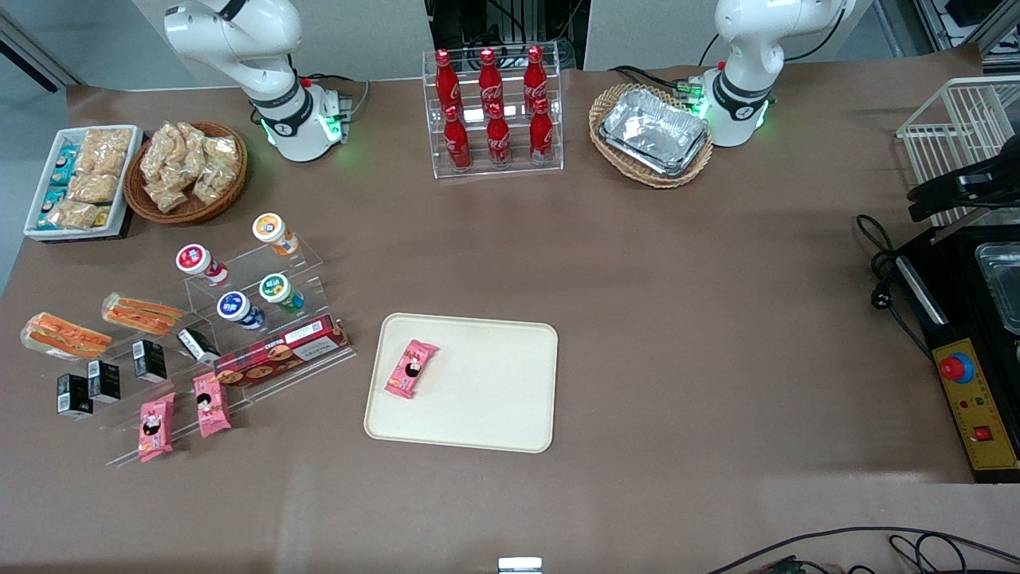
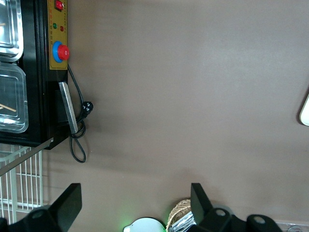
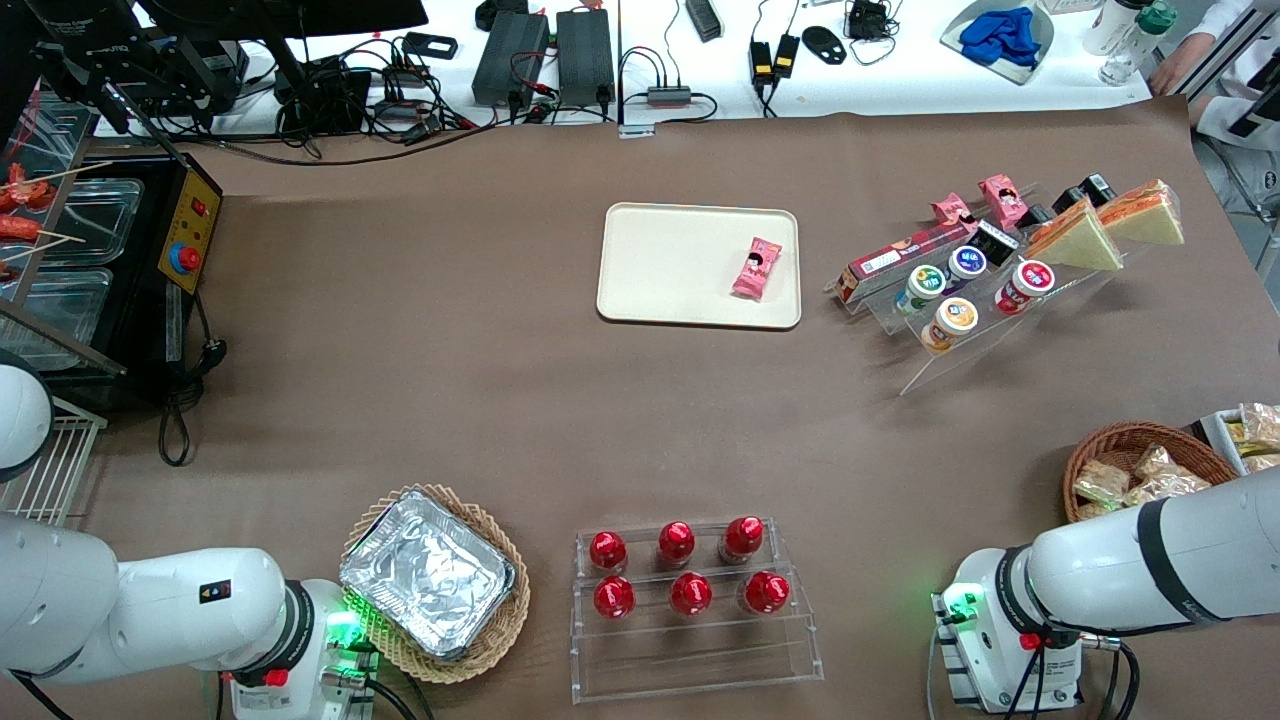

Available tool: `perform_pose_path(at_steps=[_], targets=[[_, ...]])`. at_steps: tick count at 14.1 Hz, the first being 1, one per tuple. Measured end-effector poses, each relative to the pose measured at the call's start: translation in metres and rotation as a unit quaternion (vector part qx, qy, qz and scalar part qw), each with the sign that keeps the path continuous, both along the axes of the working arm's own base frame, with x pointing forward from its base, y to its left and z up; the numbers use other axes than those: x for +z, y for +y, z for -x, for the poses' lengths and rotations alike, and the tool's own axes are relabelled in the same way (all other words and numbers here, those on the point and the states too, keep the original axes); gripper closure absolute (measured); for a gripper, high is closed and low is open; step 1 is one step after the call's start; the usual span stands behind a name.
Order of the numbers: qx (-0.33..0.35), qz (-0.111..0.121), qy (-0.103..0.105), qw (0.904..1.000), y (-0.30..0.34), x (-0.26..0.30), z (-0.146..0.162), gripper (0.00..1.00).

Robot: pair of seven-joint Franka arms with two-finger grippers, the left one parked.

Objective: Place sandwich on tray

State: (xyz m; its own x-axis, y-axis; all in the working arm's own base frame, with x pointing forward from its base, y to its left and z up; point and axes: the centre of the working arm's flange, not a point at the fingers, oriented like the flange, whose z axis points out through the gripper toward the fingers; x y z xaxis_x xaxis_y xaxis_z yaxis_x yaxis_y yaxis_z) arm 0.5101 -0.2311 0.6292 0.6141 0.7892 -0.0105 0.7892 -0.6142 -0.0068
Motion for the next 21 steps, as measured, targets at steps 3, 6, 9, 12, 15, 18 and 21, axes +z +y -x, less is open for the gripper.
perform_pose_path(at_steps=[3, 6, 9, 12, 15, 18, 21], targets=[[0.073, -0.003, -0.006, 0.9973, -0.026, -0.015, 0.000, 0.00], [0.133, 0.002, -0.007, 0.9911, -0.045, -0.040, -0.011, 0.00], [0.197, 0.002, -0.015, 0.9803, -0.056, -0.065, -0.026, 0.00], [0.252, 0.003, -0.010, 0.9678, -0.065, -0.090, -0.038, 0.00], [0.277, -0.003, -0.007, 0.9607, -0.073, -0.113, -0.045, 0.00], [0.274, -0.003, -0.008, 0.9618, -0.084, -0.141, -0.042, 0.00], [0.265, -0.002, -0.015, 0.9642, -0.090, -0.172, -0.037, 0.00]])
